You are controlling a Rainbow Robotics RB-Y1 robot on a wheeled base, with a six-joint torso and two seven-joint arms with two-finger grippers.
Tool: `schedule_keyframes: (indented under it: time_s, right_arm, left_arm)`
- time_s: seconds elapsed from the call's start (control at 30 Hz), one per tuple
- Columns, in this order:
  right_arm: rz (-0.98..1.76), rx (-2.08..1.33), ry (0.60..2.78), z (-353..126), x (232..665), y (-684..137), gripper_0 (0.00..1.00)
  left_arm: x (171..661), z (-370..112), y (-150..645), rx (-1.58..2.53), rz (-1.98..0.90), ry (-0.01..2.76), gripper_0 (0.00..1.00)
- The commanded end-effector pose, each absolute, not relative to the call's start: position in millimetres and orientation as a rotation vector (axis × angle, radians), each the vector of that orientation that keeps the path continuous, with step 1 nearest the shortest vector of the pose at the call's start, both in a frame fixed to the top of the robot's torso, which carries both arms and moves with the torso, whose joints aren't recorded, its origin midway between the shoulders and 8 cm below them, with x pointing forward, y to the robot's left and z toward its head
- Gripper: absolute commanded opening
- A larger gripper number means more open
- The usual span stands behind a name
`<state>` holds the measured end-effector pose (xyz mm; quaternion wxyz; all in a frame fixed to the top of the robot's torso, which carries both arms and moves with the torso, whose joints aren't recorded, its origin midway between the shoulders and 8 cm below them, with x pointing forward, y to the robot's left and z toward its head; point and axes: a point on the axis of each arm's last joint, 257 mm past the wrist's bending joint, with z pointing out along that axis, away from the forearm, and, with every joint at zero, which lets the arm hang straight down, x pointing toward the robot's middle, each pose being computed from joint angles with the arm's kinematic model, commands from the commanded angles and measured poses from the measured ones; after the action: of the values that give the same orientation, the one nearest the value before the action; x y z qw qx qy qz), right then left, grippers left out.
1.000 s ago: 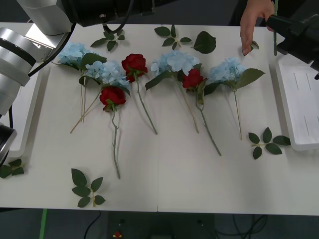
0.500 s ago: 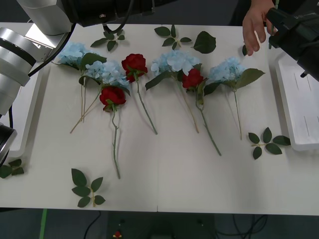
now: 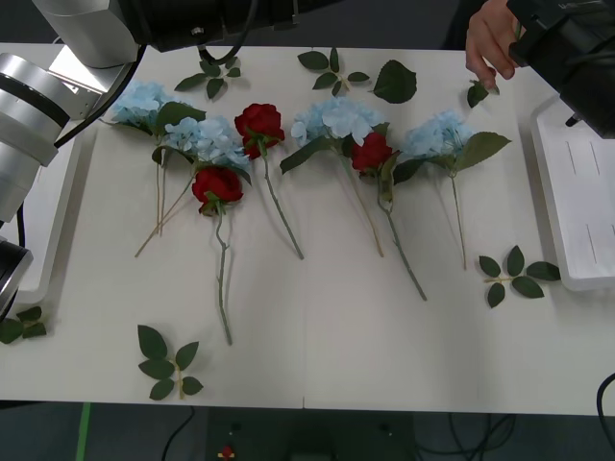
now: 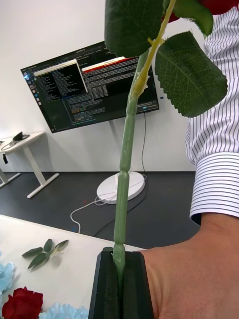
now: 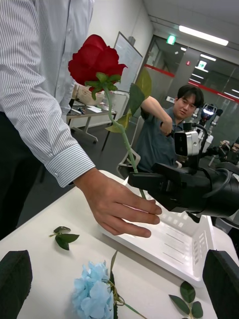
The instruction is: Place the red flowers into the right box and the blue flowers into the left box. If a person shows an open palm, hand one flower to the person first, then continue sorting.
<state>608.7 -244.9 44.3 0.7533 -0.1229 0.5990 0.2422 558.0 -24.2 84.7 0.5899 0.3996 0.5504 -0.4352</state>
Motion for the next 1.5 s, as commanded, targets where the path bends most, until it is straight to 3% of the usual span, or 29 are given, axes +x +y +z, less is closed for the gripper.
schedule_keyframes:
  time_s: [0.03, 0.37, 0.4, 0.43, 0.47, 0.53, 0.57, 1.37, 1.4, 1.5]
  right_arm:
    - [0.56, -0.27, 1.266, 67, 610, -227, 0.0]
    - [0.578, -0.268, 1.269, 66, 609, -224, 0.0]
    - [0.579, -0.266, 1.269, 66, 609, -225, 0.22]
    - [0.583, -0.263, 1.268, 67, 609, -225, 0.34]
    - [0.592, -0.259, 1.271, 65, 609, -224, 0.58]
    - [0.603, -0.254, 1.273, 64, 609, -223, 0.95]
    - [0.604, -0.255, 1.274, 63, 609, -223, 1.0]
    - [0.629, -0.282, 1.288, 58, 603, -219, 1.0]
    - [0.628, -0.291, 1.294, 57, 602, -220, 1.0]
    - [0.627, -0.311, 1.308, 52, 599, -222, 1.0]
  left_arm:
    - [552, 115, -28, 1.009, -0.937, 1.208, 1.0]
    - [552, 115, -28, 1.009, -0.937, 1.208, 1.0]
    - [552, 115, -28, 1.009, -0.937, 1.208, 1.0]
    - [552, 115, -28, 1.009, -0.937, 1.208, 1.0]
    - [552, 115, -28, 1.009, -0.937, 1.208, 1.0]
    - [552, 115, -28, 1.009, -0.937, 1.208, 1.0]
    - [552, 115, -28, 1.009, -0.937, 1.208, 1.0]
    - [552, 115, -28, 1.009, -0.937, 1.208, 1.0]
    - [552, 94, -30, 1.0, -0.964, 1.241, 1.0]
    - [551, 96, -29, 0.994, -0.973, 1.236, 1.0]
